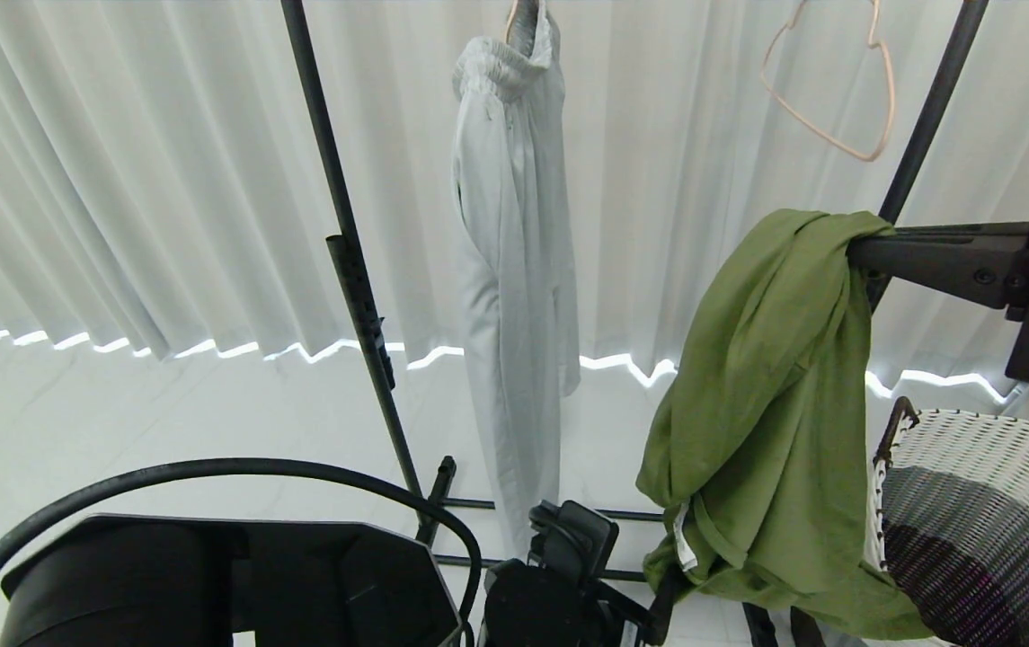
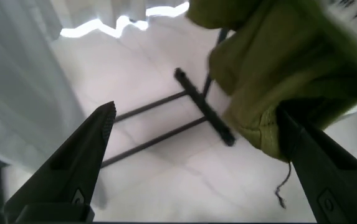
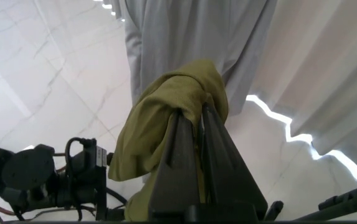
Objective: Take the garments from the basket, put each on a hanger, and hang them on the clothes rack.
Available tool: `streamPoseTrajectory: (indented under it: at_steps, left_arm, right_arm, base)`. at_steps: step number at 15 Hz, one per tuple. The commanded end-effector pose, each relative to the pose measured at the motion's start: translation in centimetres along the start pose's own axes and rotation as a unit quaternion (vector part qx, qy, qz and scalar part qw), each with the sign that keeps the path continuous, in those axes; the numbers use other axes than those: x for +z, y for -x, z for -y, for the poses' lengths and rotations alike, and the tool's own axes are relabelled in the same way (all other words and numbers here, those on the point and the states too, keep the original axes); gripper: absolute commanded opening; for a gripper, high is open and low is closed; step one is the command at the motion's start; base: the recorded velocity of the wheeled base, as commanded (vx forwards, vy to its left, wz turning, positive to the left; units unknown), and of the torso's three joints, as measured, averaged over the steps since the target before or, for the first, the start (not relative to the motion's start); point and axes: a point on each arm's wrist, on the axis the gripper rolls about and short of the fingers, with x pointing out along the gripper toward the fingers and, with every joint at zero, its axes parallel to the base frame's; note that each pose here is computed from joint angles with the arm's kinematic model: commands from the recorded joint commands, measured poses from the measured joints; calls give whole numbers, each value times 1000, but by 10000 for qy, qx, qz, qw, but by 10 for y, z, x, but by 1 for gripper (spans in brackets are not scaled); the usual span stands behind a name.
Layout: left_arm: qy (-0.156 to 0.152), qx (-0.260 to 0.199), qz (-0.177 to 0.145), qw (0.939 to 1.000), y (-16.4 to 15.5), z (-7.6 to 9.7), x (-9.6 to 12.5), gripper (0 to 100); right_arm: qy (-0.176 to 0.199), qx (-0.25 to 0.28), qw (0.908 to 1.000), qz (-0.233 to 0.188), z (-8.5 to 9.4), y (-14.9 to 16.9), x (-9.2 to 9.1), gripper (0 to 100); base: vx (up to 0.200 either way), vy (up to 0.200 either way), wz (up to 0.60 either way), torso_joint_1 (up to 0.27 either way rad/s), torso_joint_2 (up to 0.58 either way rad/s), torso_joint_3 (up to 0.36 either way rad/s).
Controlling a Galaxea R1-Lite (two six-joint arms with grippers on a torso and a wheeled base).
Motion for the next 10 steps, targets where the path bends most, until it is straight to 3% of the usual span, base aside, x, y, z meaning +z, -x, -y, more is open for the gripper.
streamPoseTrajectory:
  at_steps: [1, 3, 6, 10]
  left_arm:
    - [-169, 83, -15, 9998, -2, -7, -8, 100]
    - [-426, 104, -12, 9990, -4, -9, -10, 100]
    - [-438, 66, 48, 9990, -6, -6, -8, 100]
    - [-514, 105, -101, 9986, -4, -9, -15, 100]
  right_arm:
    - [6, 2, 10000, 13, 0, 1, 0, 0]
    - [7, 1, 10000, 21, 0, 1, 1, 0]
    - [8, 15, 10000, 37, 0, 1, 1, 0]
    - [7, 116, 9999, 114, -4, 2, 3, 0]
  base:
    - [0, 0, 0, 0, 0, 0]
    - [0, 0, 0, 0, 0, 0]
    - [0, 0, 0, 0, 0, 0]
    - [0, 0, 0, 0, 0, 0]
